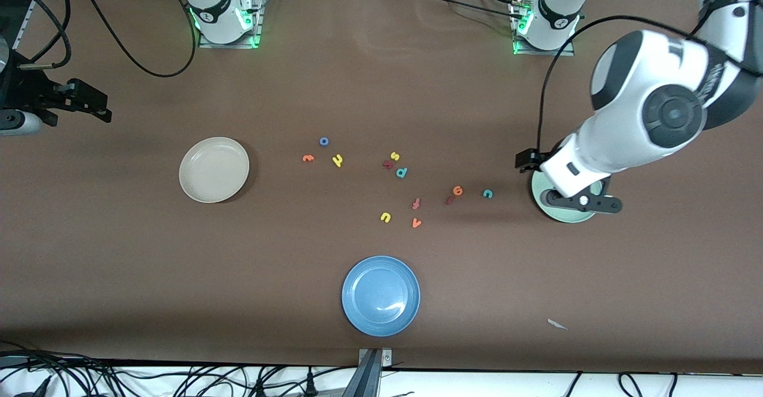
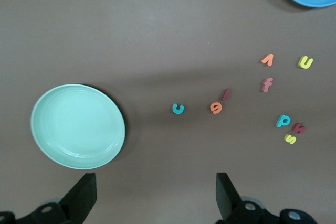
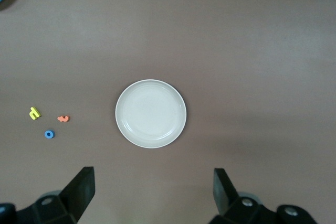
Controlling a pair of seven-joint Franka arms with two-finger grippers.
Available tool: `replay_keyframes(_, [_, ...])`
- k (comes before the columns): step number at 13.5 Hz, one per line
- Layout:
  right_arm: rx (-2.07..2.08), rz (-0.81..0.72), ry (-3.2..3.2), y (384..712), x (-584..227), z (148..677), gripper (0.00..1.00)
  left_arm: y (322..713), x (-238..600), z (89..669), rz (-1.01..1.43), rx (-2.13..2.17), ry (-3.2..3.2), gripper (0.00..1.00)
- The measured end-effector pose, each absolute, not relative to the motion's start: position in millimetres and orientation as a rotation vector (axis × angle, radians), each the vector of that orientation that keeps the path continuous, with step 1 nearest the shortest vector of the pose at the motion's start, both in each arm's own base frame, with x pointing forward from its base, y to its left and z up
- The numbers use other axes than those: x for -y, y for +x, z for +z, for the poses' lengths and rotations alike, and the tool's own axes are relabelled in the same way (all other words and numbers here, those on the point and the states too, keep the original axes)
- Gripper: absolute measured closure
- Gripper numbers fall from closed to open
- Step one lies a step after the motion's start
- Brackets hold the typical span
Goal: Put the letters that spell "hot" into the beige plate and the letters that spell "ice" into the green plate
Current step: 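Move the left gripper over the teal c letter and lower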
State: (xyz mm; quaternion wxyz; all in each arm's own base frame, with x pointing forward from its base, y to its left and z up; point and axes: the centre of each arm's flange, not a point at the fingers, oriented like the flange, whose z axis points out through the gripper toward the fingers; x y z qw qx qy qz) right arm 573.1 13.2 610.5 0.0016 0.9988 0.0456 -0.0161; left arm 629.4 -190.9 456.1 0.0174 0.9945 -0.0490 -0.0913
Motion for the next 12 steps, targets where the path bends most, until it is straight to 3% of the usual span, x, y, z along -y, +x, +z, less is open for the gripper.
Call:
replay_keyframes(9, [-0.143,-0.051,3.135,573.1,-13.2,610.3,0.00,575.0,209.3,290.9,-0.231,0.139,3.060,0.00])
replay_keyframes(12, [-0.143,-0.051,3.135,573.2,-13.2,610.3,0.00,577.1,209.7,254.6,-0.171,0.126,3.054,0.02])
